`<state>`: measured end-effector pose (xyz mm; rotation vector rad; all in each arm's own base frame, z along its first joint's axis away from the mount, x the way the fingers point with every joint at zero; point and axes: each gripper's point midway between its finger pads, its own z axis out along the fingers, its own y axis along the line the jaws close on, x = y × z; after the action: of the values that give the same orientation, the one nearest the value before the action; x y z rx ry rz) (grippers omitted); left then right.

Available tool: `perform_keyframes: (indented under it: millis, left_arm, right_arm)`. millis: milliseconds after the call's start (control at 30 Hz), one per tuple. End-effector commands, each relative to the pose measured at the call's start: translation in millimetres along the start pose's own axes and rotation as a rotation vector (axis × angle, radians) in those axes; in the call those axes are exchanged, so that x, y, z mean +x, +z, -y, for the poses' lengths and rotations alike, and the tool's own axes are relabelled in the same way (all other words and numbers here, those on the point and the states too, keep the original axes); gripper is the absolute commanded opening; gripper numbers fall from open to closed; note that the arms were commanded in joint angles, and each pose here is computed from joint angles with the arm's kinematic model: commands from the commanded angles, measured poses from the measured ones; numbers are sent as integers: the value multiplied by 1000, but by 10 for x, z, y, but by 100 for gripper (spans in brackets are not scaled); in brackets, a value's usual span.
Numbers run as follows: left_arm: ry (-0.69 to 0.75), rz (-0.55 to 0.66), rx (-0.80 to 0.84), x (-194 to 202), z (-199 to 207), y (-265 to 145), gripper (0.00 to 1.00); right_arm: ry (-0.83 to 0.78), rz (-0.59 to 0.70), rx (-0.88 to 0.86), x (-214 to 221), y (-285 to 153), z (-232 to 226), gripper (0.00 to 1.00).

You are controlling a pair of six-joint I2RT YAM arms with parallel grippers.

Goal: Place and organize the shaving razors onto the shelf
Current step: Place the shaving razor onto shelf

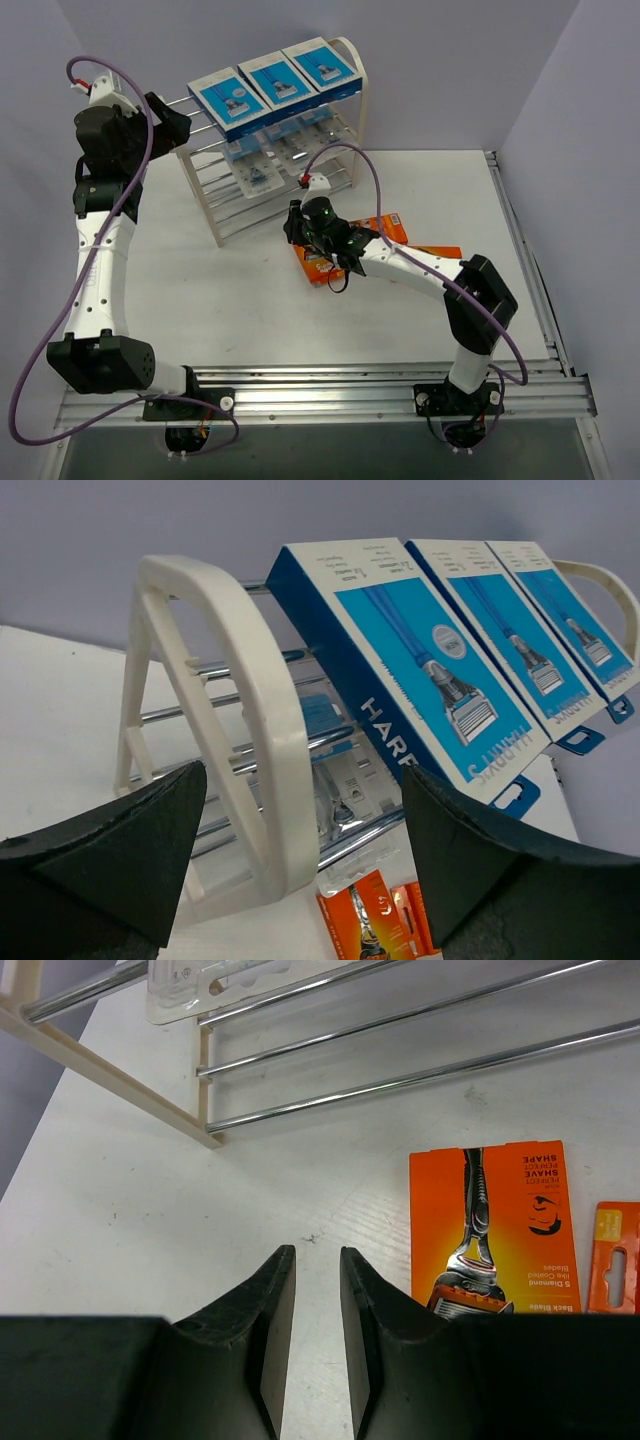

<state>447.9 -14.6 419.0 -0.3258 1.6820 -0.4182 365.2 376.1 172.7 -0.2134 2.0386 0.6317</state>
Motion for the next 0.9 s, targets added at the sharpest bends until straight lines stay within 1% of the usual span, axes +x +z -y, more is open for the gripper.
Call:
perform_keyframes:
  millis: [0,67,133,333,467,567,833,867]
  left_arm:
    - [-10,92,129,-311,275,-23,87]
    - [-19,82,154,-265,291,4,84]
    - [-22,93,174,-283,328,14,82]
    - [-33,64,203,-191,347,76,79]
    - [-48,49,218,-103,339,99,73]
    - [-57,48,230,-56,342,84,72]
    - [-84,42,274,21,405,10,72]
    - [-84,45,279,18,415,-3,72]
  right_arm:
    - [12,42,-35,-177,40,-141,21]
    - [14,42,-39,-184,52,-161,21]
    - [16,43,-37,-189,69,-159,21]
    - [11,49,-32,-251,154,-195,20]
    - [13,73,-25,-346,195,-228,19]
    - [12,84,-14,-394,250,-235,18]
    - [-16,43,5,-319,525,-248,18]
    - [-15,50,3,-361,545,-264,18]
